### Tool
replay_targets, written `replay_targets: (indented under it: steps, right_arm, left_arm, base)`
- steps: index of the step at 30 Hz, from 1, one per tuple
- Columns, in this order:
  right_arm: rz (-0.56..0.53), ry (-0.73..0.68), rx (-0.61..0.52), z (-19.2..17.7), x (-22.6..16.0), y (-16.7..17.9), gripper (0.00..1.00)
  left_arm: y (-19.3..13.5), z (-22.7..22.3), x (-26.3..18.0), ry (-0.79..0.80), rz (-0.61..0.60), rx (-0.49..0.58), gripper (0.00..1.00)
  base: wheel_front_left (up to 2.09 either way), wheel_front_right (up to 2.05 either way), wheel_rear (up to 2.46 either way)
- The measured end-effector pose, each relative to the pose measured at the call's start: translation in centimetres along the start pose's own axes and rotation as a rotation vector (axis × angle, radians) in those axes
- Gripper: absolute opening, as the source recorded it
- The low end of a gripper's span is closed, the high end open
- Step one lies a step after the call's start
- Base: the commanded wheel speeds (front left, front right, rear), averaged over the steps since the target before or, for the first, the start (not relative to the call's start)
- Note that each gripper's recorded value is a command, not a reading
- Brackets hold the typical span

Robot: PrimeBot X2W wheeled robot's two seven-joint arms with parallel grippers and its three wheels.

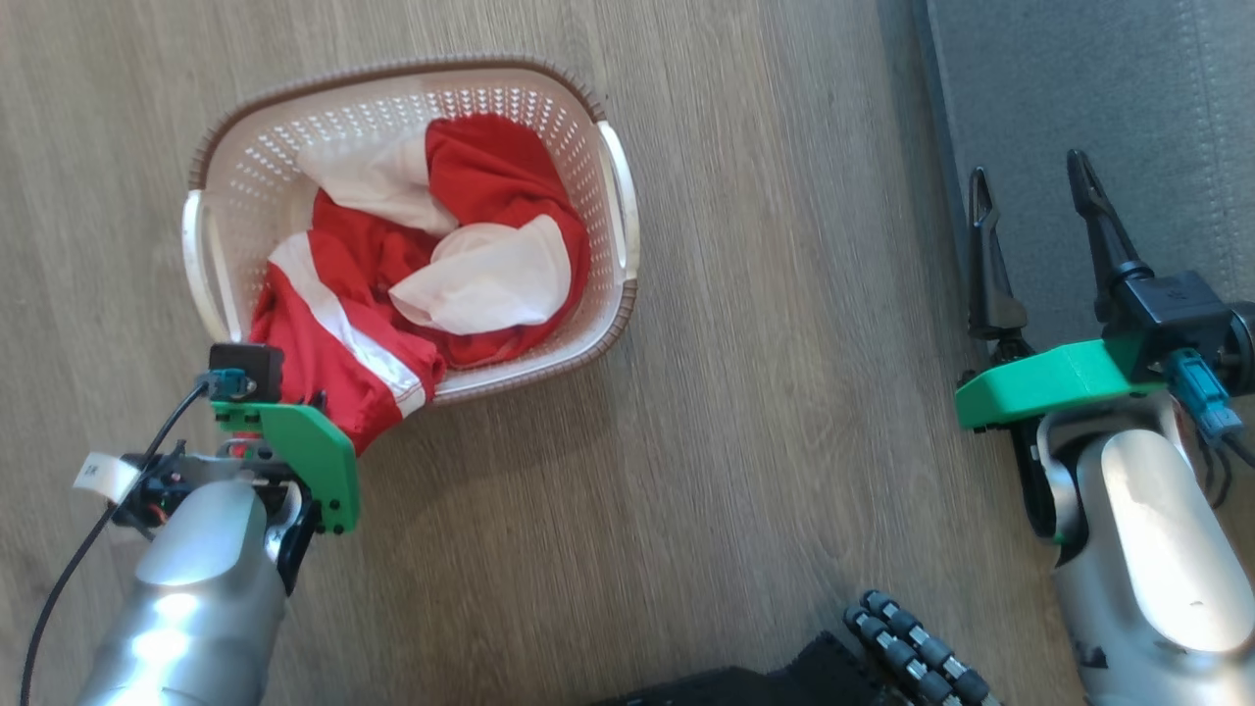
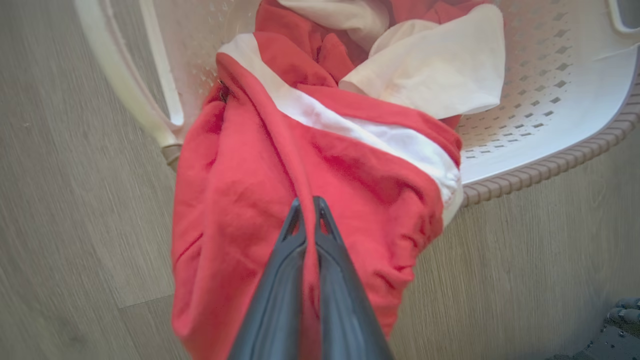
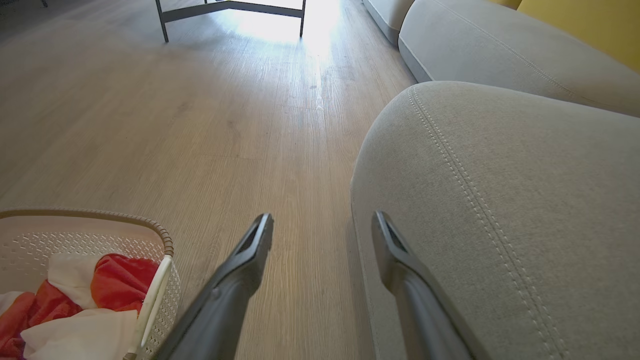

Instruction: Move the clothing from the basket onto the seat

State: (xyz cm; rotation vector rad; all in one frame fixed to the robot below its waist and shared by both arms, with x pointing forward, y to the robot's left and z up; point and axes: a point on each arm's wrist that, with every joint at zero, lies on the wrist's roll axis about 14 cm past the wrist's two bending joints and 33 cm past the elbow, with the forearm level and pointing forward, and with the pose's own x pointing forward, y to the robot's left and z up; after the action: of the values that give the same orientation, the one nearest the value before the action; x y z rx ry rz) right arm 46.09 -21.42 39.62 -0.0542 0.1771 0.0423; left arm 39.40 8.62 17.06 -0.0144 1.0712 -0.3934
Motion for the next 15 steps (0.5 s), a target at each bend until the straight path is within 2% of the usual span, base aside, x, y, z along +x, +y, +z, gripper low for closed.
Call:
replay_targets:
  steps: [8, 15]
  right_arm:
    - [0.003, -0.048, 0.006, 2.2, -0.7, 0.2, 1.0]
    - [0.002, -0.076, 0.001, 3.9, -3.6, 0.0, 1.0]
  left_arm:
    - [-0.1, 5.3, -2.2, -0.212, 0.015, -0.047, 0.0]
    - [-0.6, 11.0, -7.1, -0.444, 0.017, -0.08, 0.0]
  base:
    - [0.0, 0.0, 0.0]
    - [0.0, 0.0, 0.0]
